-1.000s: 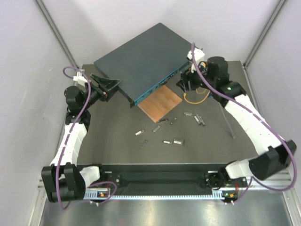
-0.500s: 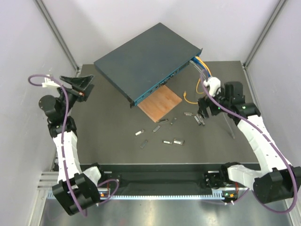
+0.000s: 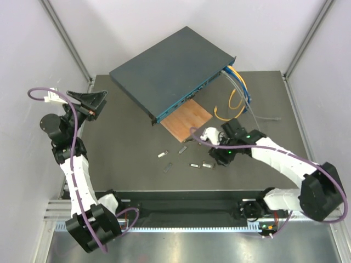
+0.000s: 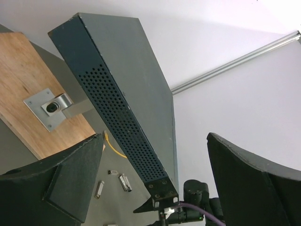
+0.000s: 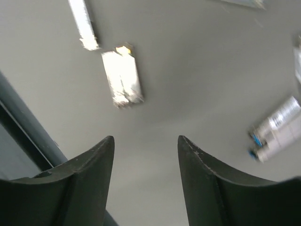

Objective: Insert the plug into the switch port

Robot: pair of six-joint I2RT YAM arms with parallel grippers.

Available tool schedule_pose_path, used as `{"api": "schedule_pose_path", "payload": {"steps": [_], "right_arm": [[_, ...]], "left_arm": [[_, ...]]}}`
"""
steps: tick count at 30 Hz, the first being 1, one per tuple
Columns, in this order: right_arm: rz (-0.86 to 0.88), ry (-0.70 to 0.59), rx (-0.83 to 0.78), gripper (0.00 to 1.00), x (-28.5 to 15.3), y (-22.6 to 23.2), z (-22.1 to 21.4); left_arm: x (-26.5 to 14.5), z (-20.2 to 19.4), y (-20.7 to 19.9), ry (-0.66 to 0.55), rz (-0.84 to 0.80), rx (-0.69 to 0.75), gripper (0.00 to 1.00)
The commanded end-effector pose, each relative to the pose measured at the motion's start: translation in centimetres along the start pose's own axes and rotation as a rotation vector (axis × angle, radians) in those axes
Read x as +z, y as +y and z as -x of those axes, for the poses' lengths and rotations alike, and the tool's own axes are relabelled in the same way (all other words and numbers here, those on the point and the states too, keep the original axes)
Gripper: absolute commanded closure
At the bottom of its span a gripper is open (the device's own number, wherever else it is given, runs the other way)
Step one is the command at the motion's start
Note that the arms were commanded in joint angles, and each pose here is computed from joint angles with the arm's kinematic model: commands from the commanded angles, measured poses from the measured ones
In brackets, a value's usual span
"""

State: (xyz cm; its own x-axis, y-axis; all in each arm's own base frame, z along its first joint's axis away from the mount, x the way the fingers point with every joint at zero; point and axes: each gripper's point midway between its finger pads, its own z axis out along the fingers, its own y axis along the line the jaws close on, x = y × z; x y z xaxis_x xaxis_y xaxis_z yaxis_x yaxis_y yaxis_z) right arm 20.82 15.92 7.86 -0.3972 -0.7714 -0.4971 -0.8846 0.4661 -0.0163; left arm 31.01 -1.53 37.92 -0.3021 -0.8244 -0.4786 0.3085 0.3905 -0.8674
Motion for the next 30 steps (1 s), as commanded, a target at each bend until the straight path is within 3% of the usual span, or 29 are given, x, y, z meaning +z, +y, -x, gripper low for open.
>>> {"api": "schedule_pose_path", "payload": {"steps": [1, 12, 22, 26, 29, 30], "right_arm": [[-0.018, -0.06, -0.096, 0.46, 1.3, 0.6, 3.4], [0.091, -0.07, -0.289, 0.47, 6.0, 6.5, 8.7], [0.109, -0.016, -0.325, 0.57, 9.8, 7.9, 8.2], [0.07, 0.009, -0.326, 0.7, 10.5, 7.3, 7.3], [0.072, 0.013, -0.284, 0.96, 9.9, 7.1, 7.2], [0.077, -0.011, -0.272, 0.99, 9.0, 7.1, 7.7]], "left_arm": [[-0.6, 0.3, -2.8, -0.017, -0.064, 0.122, 0.04], [-1.0, -0.4, -3.3, 0.0, -0.071, 0.163, 0.04], [-1.0, -0.3, -3.7, -0.001, -0.083, 0.2, 0.05], [-1.0, -0.2, -4.1, 0.002, -0.093, 0.222, 0.06], [-1.1, -1.0, -5.6, 0.04, -0.138, 0.29, 0.06], [-1.0, -1.7, -6.2, 0.063, -0.159, 0.34, 0.06]]}}
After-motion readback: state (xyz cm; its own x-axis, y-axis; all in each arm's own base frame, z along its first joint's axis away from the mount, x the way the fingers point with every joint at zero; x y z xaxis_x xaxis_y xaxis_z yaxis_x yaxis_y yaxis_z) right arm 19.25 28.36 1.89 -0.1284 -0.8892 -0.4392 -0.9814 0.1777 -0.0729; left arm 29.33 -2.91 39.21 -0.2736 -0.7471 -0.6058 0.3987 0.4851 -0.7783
